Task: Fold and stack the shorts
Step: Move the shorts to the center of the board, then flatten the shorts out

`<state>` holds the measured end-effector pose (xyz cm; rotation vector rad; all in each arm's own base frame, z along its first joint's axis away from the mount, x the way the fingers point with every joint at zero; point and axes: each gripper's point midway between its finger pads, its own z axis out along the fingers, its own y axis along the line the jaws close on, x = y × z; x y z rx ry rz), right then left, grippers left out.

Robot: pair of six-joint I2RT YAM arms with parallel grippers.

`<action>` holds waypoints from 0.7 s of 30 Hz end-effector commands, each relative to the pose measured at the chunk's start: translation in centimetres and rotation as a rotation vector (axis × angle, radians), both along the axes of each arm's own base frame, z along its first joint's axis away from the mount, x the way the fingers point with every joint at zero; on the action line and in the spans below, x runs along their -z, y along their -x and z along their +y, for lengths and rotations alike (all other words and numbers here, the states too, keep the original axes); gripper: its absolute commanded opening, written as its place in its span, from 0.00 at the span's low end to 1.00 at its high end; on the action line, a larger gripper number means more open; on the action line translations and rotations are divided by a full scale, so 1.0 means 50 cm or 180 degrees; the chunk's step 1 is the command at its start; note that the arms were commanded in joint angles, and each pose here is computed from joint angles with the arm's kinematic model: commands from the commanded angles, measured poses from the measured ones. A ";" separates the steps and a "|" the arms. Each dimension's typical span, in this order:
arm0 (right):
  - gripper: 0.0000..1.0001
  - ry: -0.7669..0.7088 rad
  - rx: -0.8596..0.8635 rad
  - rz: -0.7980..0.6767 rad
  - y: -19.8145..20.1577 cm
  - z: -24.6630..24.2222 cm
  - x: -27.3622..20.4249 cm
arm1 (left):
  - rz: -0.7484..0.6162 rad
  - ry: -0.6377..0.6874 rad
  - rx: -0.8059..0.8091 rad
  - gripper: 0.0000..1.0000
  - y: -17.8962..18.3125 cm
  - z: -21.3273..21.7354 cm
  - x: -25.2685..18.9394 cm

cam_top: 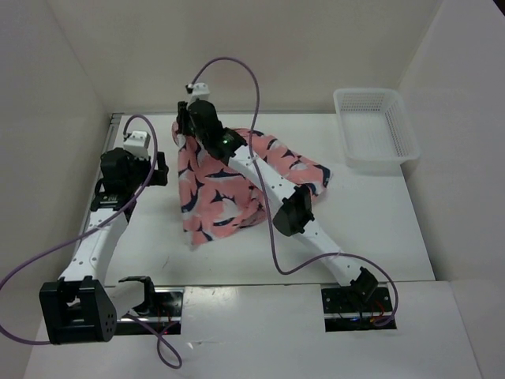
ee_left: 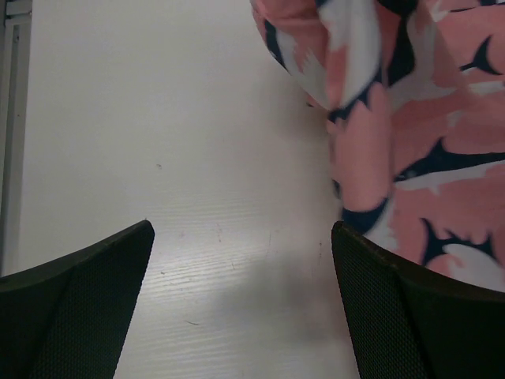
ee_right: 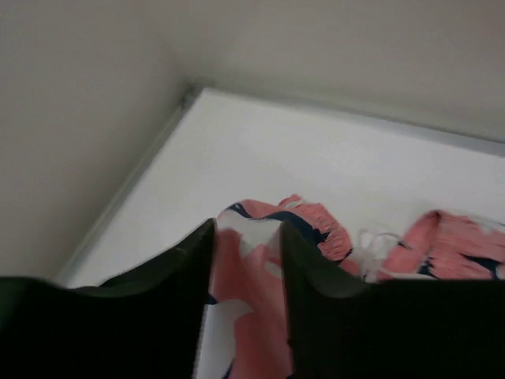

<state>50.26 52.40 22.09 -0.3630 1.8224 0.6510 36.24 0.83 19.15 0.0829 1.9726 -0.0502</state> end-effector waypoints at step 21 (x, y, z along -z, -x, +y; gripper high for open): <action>0.84 0.1363 0.0494 0.1378 -0.132 -0.564 0.262 | 0.0458 0.0275 0.0891 1.00 0.079 -0.145 0.066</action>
